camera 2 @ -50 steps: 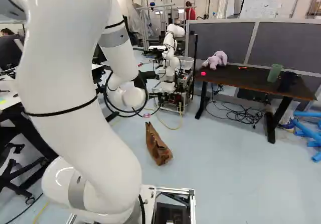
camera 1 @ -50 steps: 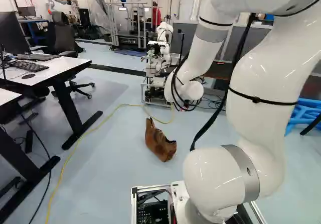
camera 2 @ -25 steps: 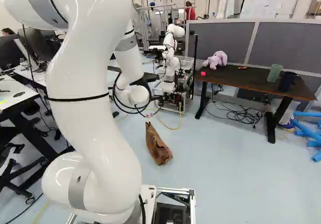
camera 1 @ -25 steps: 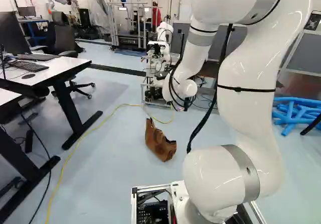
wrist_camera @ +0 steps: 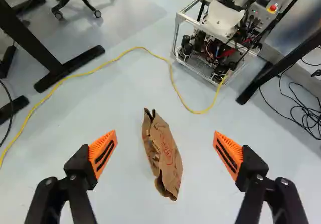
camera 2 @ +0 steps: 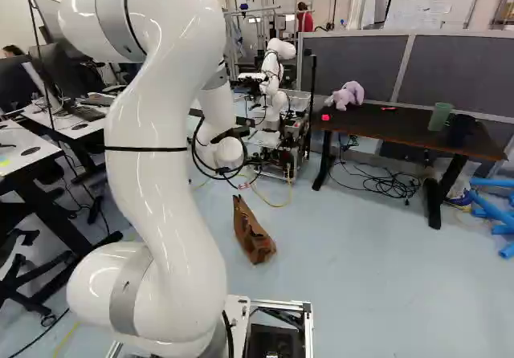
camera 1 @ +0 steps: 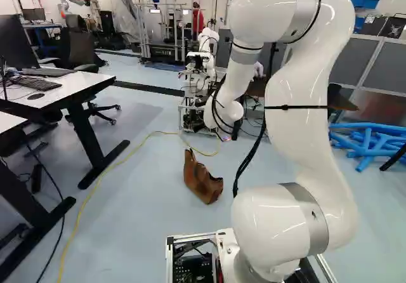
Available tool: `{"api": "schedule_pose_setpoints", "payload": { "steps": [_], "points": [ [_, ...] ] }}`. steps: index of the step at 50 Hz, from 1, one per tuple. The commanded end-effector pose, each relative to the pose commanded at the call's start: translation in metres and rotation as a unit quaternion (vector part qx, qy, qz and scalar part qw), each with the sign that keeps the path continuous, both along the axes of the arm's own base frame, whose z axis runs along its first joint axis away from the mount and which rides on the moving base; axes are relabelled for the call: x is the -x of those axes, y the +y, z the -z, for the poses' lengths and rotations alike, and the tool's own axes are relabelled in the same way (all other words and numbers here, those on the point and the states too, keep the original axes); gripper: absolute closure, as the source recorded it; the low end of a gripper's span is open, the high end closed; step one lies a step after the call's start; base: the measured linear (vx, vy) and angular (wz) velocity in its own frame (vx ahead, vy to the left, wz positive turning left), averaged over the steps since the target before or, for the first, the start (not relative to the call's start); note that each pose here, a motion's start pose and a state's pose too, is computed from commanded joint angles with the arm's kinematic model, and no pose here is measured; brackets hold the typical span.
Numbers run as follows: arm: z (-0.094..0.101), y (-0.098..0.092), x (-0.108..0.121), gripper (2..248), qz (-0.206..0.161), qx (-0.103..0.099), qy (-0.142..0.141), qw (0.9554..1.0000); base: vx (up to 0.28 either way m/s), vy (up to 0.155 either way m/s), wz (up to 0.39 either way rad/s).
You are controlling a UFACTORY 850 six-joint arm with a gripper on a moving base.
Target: Pick up the bag on the ground and place it on the table
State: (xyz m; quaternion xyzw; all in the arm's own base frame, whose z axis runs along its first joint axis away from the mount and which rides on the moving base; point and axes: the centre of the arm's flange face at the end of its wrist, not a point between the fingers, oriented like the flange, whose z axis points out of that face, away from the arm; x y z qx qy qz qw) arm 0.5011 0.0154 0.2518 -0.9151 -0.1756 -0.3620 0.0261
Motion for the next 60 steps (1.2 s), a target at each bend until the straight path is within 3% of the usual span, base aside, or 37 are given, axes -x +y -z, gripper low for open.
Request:
{"api": "schedule_pose_setpoints", "payload": {
  "steps": [21,41,49,60],
  "points": [
    [0.036,-0.001,-0.023,3,-0.020,0.025,0.056,0.9979,0.000,0.000,0.000],
    [0.067,-0.003,-0.026,3,-0.027,0.042,0.110,0.9927,0.000,0.000,0.000],
    [0.079,-0.004,-0.027,3,-0.032,0.048,0.121,0.9910,0.000,0.000,0.000],
    [0.094,-0.004,-0.030,3,-0.071,0.074,0.123,0.9870,0.000,0.000,0.000]
  ]
}}
